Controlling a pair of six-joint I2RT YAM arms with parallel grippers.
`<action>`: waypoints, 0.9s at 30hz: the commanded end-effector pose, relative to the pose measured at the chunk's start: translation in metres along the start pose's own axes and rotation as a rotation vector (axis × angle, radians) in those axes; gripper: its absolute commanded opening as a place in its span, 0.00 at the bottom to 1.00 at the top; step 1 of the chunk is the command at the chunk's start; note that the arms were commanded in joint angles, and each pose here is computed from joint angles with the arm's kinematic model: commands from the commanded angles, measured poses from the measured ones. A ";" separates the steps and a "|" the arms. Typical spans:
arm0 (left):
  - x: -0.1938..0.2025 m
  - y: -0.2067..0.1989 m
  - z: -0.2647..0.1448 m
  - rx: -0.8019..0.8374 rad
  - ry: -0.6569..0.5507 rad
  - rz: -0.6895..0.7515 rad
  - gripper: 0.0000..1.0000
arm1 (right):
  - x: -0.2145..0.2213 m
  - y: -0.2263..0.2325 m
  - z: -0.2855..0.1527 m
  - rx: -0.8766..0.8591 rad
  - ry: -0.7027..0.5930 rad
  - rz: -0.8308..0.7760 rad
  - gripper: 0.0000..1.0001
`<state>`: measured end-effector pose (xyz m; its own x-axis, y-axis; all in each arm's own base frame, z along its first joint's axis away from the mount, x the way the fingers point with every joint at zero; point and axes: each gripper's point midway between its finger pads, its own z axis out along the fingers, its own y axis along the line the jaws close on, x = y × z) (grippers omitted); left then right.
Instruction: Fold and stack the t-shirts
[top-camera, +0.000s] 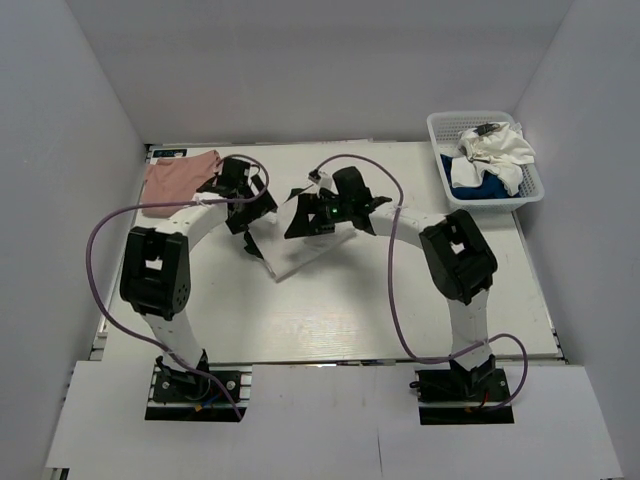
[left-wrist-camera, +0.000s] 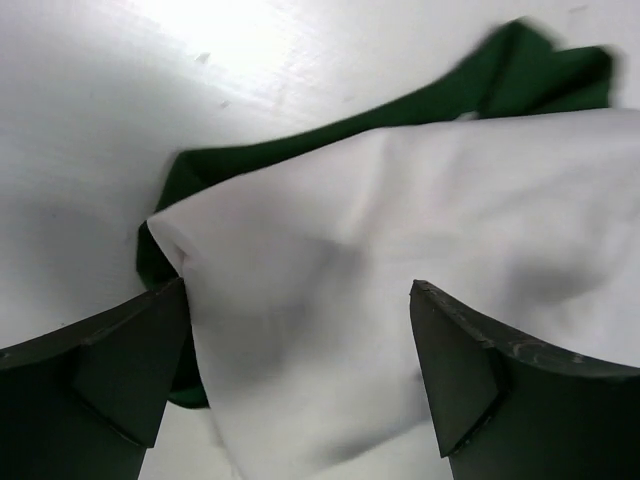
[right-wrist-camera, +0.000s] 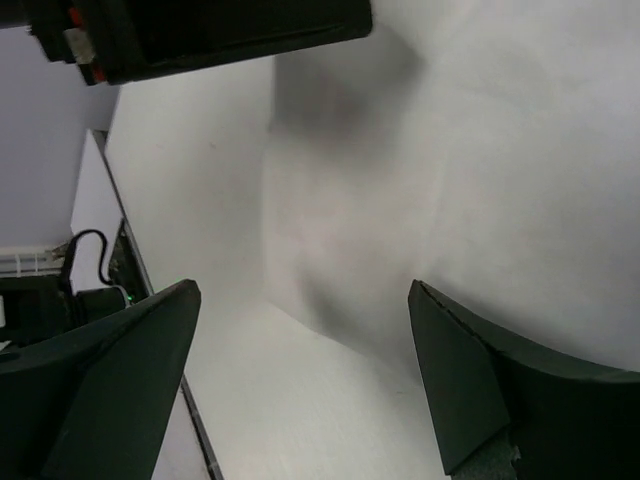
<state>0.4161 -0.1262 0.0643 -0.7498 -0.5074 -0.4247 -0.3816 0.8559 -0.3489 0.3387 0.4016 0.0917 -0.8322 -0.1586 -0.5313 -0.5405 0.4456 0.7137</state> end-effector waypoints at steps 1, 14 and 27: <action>-0.048 -0.041 -0.064 0.117 -0.154 0.073 1.00 | -0.062 0.072 -0.041 -0.053 -0.158 -0.179 0.90; 0.029 0.020 -0.060 -0.048 0.046 -0.028 1.00 | -0.020 0.085 -0.147 0.137 -0.369 -0.196 0.90; 0.058 0.031 -0.004 -0.023 0.083 -0.060 1.00 | 0.017 0.066 -0.192 0.286 -0.395 -0.179 0.90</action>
<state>0.3429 -0.1167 0.0380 -0.7799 -0.5398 -0.3168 -0.4610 0.8378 -0.2925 0.2634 0.2688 0.2252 -0.5955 0.0582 -0.8012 -0.5954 0.6376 0.4888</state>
